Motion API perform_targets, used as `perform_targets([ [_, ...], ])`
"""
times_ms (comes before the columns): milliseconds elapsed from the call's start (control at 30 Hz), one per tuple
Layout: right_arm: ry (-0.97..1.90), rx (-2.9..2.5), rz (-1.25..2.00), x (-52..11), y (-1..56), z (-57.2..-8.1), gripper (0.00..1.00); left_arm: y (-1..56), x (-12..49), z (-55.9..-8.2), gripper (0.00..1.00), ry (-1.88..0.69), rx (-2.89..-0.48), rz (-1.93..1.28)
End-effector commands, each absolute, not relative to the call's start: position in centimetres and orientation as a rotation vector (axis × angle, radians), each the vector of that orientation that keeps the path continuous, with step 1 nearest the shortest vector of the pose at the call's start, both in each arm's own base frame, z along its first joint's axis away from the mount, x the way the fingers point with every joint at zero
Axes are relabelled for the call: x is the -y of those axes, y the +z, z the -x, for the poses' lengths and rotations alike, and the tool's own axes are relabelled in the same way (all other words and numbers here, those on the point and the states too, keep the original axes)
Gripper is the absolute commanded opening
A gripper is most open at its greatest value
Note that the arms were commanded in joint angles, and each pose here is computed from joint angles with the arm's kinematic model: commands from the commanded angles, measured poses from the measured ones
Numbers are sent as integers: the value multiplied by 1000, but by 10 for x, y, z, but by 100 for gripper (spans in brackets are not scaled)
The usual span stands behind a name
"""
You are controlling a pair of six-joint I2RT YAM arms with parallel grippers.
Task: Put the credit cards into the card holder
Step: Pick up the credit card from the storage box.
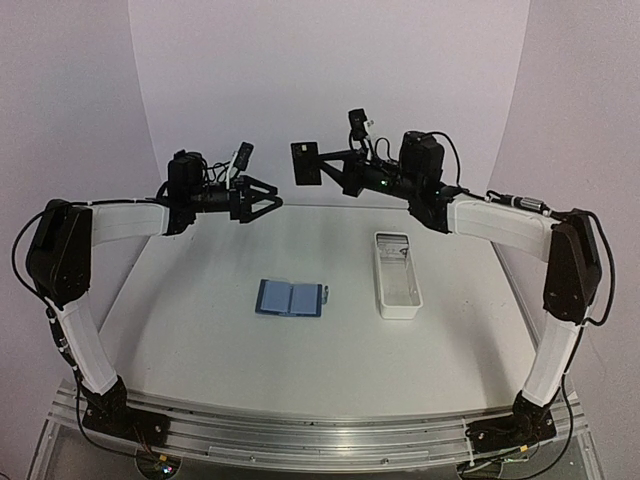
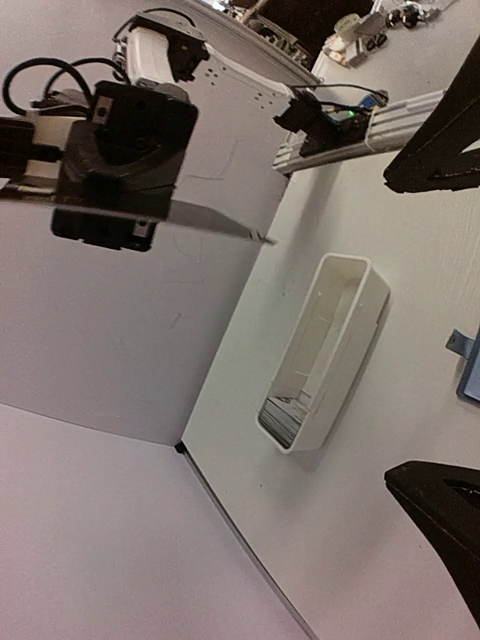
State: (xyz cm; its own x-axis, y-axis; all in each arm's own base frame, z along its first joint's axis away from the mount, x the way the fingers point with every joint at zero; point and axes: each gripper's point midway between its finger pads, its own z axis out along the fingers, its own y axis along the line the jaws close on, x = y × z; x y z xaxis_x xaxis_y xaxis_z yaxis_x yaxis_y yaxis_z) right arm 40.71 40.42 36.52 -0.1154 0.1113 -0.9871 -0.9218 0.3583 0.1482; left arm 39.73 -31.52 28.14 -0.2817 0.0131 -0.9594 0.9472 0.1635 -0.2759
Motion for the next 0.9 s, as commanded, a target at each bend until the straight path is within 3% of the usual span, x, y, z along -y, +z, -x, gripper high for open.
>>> perform_targets([
  [0,1264,-1196,710,-407,421,-376,0,345,317,-386,94,-1369,-1359,-964],
  [133,1308,-1176,725,-416,419,-367,0,359,320,-380,94,-1422,-1335,-955],
  [367,1314,-1195,730,-420,409,-367,0,378,327,-356,81,-1514,-1267,-1017],
  [667,1323,-1203,749,-423,403,-365,0,376,327,-346,80,-1525,-1243,-1067],
  [733,1337,-1210,756,-427,399,-364,0,379,329,-352,78,-1528,-1250,-1049],
  [867,1369,-1232,772,-436,388,-362,0,382,332,-355,61,-1544,-1240,-1043],
])
